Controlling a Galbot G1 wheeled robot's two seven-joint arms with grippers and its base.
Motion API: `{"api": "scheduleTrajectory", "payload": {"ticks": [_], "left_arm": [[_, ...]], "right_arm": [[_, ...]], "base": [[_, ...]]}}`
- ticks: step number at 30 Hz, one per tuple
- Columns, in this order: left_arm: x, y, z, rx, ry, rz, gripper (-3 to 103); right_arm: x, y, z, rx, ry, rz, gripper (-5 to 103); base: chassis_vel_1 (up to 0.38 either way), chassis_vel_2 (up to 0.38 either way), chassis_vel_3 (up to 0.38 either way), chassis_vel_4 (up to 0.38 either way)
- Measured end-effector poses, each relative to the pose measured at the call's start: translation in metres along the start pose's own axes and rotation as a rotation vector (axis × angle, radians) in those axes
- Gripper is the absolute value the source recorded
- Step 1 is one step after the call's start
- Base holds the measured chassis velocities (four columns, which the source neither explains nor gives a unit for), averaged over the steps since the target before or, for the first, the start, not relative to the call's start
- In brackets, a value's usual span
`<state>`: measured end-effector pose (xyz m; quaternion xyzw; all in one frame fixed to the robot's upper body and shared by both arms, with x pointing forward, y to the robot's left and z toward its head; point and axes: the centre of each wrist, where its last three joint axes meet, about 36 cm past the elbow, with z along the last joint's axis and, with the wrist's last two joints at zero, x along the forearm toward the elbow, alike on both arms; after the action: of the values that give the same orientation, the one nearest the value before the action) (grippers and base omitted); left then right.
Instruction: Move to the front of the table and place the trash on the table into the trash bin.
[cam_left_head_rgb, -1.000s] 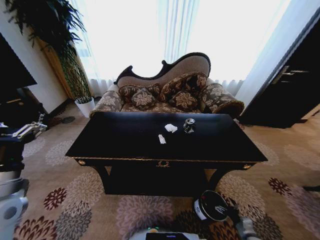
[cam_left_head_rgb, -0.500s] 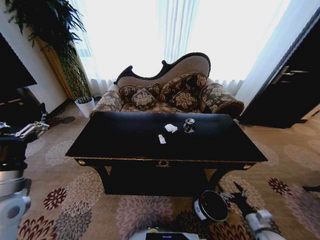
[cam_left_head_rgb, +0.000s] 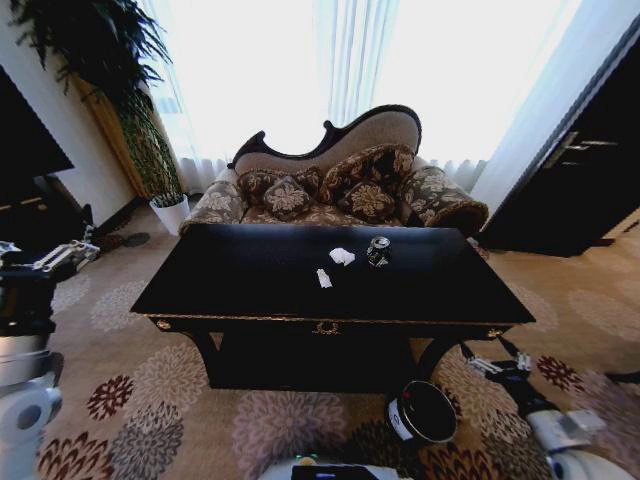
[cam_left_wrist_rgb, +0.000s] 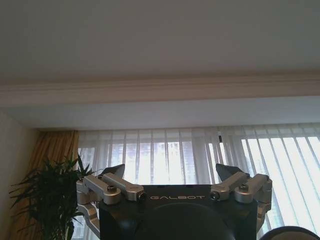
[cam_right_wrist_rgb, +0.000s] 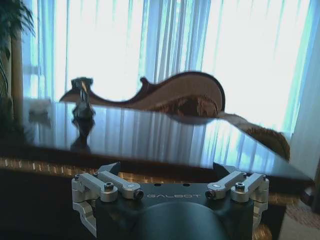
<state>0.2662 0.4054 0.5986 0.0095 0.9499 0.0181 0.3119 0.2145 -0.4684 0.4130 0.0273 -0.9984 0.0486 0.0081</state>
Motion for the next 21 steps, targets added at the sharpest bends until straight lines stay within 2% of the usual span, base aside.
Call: {"api": "scheduleTrajectory", "payload": {"ticks": [2, 8, 10, 11, 15, 16, 20, 21], "left_arm": [[0.000, 0.001, -0.001, -0.001, -0.001, -0.002, 100], [-0.001, 0.012, -0.010, -0.014, -0.003, -0.034, 100], [-0.002, 0.017, -0.017, -0.018, -0.007, -0.045, 100], [-0.002, 0.017, -0.017, -0.018, -0.007, -0.045, 100], [-0.002, 0.023, -0.028, -0.032, -0.022, -0.051, 100], [-0.002, 0.023, -0.028, -0.032, -0.022, -0.051, 100], [-0.003, 0.030, -0.037, -0.049, -0.033, -0.055, 100], [-0.003, 0.030, -0.037, -0.049, -0.033, -0.055, 100]], "right_arm": [[-0.002, 0.003, -0.006, -0.011, -0.019, 0.010, 100], [-0.018, 0.035, -0.038, -0.056, -0.105, 0.030, 100], [-0.028, 0.059, -0.053, -0.071, -0.147, -0.003, 100], [-0.028, 0.059, -0.053, -0.071, -0.147, -0.003, 100], [-0.043, 0.099, -0.079, -0.121, -0.185, -0.050, 100], [-0.043, 0.099, -0.079, -0.121, -0.185, -0.050, 100], [-0.056, 0.134, -0.096, -0.143, -0.201, -0.114, 100], [-0.056, 0.134, -0.096, -0.143, -0.201, -0.114, 100]], "base": [[0.000, 0.000, 0.000, 0.000], [0.000, 0.000, 0.000, 0.000], [0.000, 0.000, 0.000, 0.000], [0.000, 0.000, 0.000, 0.000], [0.000, 0.000, 0.000, 0.000], [0.000, 0.000, 0.000, 0.000], [0.000, 0.000, 0.000, 0.000], [0.000, 0.000, 0.000, 0.000]]}}
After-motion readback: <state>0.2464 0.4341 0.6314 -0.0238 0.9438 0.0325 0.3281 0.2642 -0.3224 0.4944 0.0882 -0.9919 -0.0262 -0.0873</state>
